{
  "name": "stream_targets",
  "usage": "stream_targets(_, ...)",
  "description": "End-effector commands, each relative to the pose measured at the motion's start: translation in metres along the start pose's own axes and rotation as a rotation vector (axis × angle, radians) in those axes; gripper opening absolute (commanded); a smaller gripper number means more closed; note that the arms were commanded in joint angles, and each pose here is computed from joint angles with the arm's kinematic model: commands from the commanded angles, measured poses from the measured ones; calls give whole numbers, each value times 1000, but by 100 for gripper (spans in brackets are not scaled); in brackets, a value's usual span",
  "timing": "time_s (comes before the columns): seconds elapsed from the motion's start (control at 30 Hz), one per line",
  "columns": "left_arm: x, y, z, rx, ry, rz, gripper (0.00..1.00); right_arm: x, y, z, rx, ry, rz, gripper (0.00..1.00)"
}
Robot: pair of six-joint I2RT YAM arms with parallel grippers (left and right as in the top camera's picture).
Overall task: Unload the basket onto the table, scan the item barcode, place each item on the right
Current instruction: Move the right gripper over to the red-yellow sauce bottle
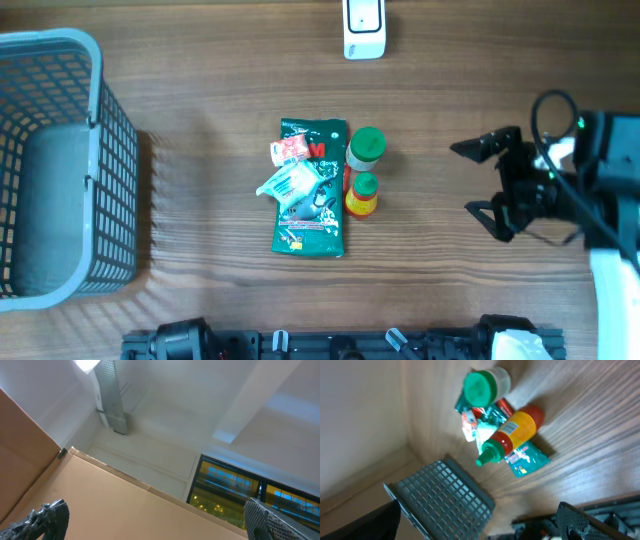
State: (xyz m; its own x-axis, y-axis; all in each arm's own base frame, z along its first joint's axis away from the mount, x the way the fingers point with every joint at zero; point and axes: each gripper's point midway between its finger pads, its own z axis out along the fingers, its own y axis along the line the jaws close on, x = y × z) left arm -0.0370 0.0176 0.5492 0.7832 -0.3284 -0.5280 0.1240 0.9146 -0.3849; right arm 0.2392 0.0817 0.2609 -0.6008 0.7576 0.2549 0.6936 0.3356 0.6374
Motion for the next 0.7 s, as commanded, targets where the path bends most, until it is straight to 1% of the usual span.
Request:
stream_targets(0.0,-1,-1,-1,1,-4,0,100,2,4,19,48,91,49,97)
stream_targets(0.1,0,-1,-1,-1,-1,1,100,4,-2,38,138,99,113,95)
stream_targets(0.17,0,-1,-1,-1,-1,1,100,8,-6,56,218,70,154,94)
stream_targets(0.23,1,-1,-1,-3,3,1,100,13,-4,70,258,51,170,94)
stream_targets(0.37,5,2,-1,-12,21,4,100,26,3,90,296,43,187,95)
stream_targets(0.53,6,2,-1,-14,24,4,100,33,13,108,345,-12,209,94)
stream_targets(0.67,8,3,-1,-17,31,5,100,36,20,127,399,-53,178,94)
